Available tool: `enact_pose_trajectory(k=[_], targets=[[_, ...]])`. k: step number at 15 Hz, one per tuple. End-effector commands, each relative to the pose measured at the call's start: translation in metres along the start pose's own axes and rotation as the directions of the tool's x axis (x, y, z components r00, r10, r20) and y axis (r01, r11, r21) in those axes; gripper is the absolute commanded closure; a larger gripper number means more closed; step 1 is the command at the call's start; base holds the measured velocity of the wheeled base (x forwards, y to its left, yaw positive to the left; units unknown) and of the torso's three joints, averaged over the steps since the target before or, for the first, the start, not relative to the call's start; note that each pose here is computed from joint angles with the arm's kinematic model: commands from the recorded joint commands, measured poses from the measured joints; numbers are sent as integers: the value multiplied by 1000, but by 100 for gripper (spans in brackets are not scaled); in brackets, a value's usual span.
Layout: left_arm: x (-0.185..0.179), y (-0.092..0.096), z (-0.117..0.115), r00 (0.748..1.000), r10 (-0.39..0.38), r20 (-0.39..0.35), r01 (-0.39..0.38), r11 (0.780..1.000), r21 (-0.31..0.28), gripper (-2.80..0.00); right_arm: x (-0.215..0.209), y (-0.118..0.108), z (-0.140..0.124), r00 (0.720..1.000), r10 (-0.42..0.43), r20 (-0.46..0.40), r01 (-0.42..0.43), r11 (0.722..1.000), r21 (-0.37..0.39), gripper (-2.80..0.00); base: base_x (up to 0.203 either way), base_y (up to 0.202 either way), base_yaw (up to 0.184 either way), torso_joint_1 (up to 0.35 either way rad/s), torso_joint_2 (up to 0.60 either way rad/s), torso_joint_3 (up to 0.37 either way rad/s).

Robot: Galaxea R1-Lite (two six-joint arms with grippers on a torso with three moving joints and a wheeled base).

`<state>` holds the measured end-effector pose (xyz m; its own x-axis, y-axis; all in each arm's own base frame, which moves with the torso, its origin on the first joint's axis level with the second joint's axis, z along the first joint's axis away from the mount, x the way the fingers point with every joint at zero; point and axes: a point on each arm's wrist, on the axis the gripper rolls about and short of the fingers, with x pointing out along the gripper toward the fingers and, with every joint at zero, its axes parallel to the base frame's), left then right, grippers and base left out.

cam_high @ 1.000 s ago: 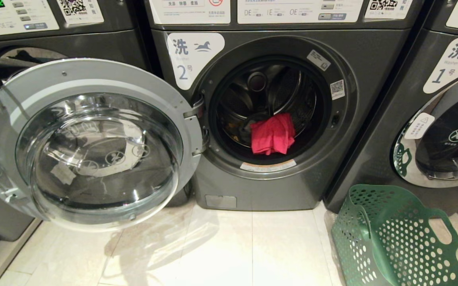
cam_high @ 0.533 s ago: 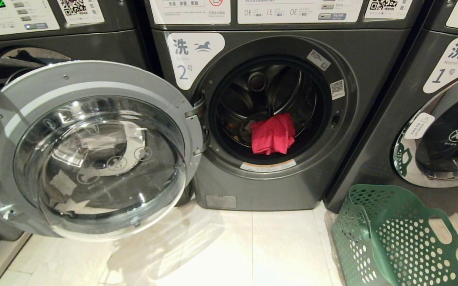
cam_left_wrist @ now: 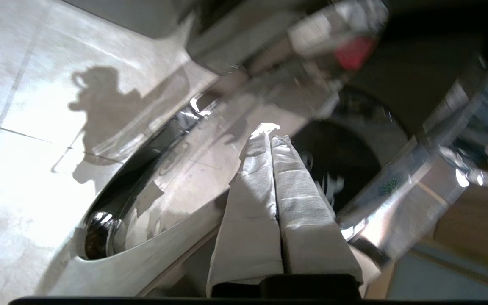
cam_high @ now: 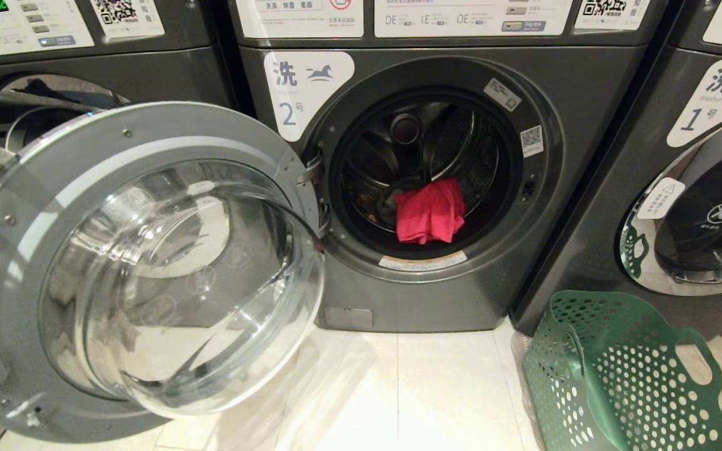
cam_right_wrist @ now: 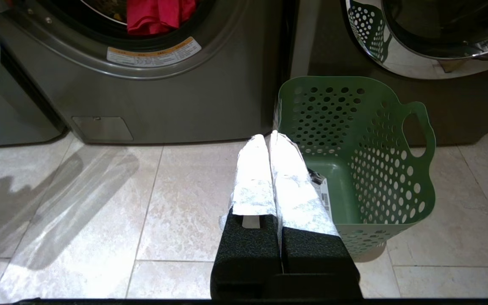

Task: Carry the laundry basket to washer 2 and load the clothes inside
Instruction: Close the washing machine door with the left hand

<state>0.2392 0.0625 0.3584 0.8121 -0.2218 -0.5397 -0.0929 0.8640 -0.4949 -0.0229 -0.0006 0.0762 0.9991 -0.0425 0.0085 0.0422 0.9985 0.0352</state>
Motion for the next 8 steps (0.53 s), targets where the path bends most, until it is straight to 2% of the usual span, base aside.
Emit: enact_pose_trajectory(k=[1, 3, 5, 6, 8], targets=[[-31, -23, -21, 999, -48, 0, 48, 998, 42, 0, 0, 0, 0, 1000, 0, -1, 0, 1000, 0, 0, 0, 0, 0, 0, 0, 0], [-43, -41, -49, 991, -102, -89, 109, 991, 75, 0, 0, 0, 0, 1000, 0, -1, 0, 1000, 2, 0, 0, 0, 0, 0, 0, 0], [-45, -56, -75, 967, -164, -197, 190, 974, 121, 0, 0, 0, 0, 1000, 1, -1, -1, 1000, 2, 0, 0, 0, 0, 0, 0, 0], [-45, -63, -87, 948, -193, -252, 234, 962, 144, 0, 0, 0, 0, 1000, 0, -1, 0, 1000, 2, 0, 0, 0, 0, 0, 0, 0], [-39, -78, -110, 894, -249, -374, 337, 922, 190, 0, 0, 0, 0, 1000, 1, -1, -1, 1000, 2, 0, 0, 0, 0, 0, 0, 0]])
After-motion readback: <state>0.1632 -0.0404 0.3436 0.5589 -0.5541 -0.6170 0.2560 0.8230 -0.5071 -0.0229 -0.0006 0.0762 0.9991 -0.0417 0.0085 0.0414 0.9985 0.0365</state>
